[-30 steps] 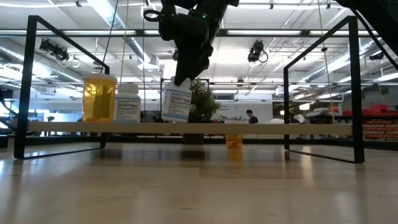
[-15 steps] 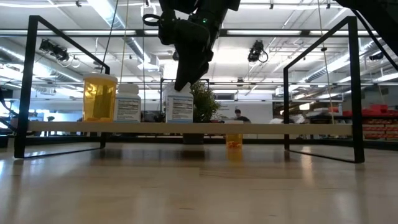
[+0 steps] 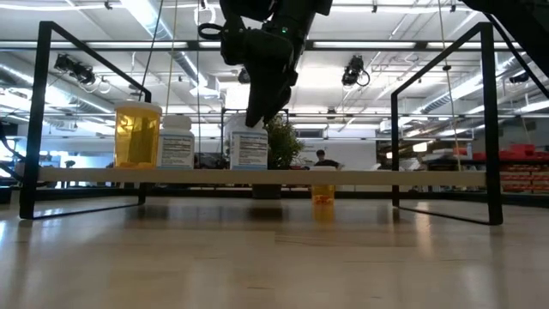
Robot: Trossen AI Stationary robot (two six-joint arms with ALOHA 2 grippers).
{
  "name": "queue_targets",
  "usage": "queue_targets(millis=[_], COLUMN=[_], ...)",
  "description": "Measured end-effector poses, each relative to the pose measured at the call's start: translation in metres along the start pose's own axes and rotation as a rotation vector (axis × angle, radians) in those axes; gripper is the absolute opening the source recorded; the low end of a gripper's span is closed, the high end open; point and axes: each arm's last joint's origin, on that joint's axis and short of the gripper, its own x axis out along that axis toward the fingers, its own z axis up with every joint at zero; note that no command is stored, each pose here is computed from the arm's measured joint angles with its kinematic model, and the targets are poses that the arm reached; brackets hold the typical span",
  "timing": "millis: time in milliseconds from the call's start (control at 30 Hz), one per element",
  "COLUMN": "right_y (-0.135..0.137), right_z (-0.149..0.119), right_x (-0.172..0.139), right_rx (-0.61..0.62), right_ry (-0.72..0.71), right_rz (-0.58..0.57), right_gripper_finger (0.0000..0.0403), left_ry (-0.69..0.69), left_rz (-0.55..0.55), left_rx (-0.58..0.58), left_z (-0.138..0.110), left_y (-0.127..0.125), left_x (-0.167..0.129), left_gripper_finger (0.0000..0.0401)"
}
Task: Pick and place medicine bottles onto shelf by color
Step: Put the bottom center white pill bottle on the shelf, then put the right white pill bottle on the shelf
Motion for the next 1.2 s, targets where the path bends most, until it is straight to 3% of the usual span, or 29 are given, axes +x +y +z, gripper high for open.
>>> queue_targets(millis=[167, 467, 733, 933, 1200], right_y=[0.0, 0.01, 0.038, 0.077, 0.137], right_z=[0.0, -0.014, -0.048, -0.07, -0.093], right_x=[-0.019, -0.101, -0.13, -0.139, -0.145], right_rx=[0.002, 0.06, 0.103, 0.117, 0.148], right_ry=[-0.027, -0.127, 0.04, 0.166, 0.18], right_rz=[0.001, 0.019, -0.099, -0.092, -0.078], right_gripper_finger=[0.0268, 0.0269, 0.0269, 0.0269, 0.0269], left_ry=[0.001, 0.006, 0.01, 0.023, 0.026], left_rz=[0.0, -0.001, -0.001, -0.003, -0.003], left_rx=[0.001, 0.003, -0.007, -0.011, -0.011], left_z=[0.0, -0.001, -0.001, -0.002, -0.003], left_y=[0.0, 0.0, 0.0, 0.0, 0.0], left_x=[0.0, 0.0, 0.0, 0.0, 0.0], left_gripper_finger=[0.0174, 0.0174, 0.0174, 0.0173, 0.017])
